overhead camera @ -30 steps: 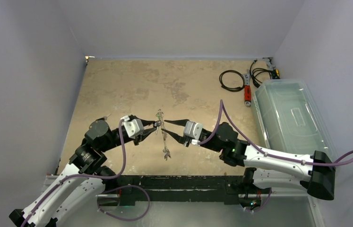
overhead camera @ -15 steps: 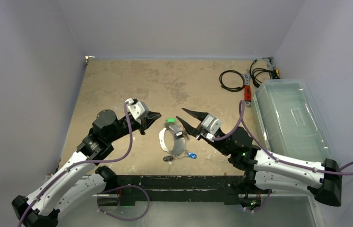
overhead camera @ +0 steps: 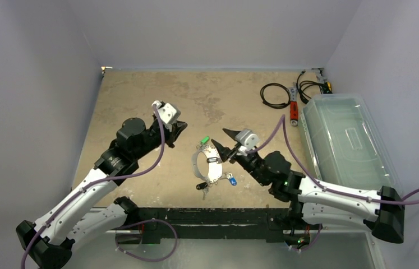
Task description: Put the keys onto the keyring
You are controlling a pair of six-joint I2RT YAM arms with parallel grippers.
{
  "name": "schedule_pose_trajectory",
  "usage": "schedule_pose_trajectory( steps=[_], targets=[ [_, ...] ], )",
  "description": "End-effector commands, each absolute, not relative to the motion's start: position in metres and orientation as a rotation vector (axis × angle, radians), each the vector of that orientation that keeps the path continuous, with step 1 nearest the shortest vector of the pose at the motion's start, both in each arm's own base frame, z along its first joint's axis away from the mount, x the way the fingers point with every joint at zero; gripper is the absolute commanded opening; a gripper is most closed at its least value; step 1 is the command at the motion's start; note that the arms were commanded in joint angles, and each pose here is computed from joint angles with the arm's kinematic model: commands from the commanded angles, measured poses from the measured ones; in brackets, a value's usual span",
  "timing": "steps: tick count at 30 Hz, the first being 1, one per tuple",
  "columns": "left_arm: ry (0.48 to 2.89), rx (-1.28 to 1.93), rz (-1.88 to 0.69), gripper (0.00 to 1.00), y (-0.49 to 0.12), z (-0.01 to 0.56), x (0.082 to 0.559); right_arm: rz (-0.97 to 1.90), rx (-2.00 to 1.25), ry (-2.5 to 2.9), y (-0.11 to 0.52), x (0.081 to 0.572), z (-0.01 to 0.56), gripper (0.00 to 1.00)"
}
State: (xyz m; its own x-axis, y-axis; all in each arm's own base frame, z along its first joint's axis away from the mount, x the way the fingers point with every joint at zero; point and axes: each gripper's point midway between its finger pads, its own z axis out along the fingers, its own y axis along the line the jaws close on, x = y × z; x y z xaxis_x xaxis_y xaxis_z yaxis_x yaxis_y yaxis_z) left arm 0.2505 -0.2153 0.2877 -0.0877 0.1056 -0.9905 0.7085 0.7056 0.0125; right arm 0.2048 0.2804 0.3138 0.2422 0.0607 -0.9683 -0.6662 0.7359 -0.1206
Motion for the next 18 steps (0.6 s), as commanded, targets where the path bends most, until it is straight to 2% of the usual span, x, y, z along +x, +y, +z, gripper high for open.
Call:
schedule_pose_trajectory(
  steps=[1,4,8,13,18],
  targets=[
    [1.665,0.676,-0.364,0.0,-0.183,0.289,0.258,0.492,-0.62,1.462,0.29,0.214,0.265,0.59],
    [1.697,0.664,-0.296,0.02,-0.171,0.271,0.259,0.477,-0.704,1.624,0.303,0.22,0.227,0.66],
    [1.691,0.637,-0.326,0.08,-0.172,0.255,0.258,0.548,-0.79,1.848,0.315,0.233,0.181,0.68],
    [1.726,0.683,-0.317,0.32,-0.174,0.245,0.256,0.492,-0.949,1.995,0.324,0.244,0.141,0.69],
    [1.73,0.685,-0.278,0.46,-0.166,0.242,0.255,0.412,-1.077,2.155,0.324,0.259,0.095,0.67]
  ],
)
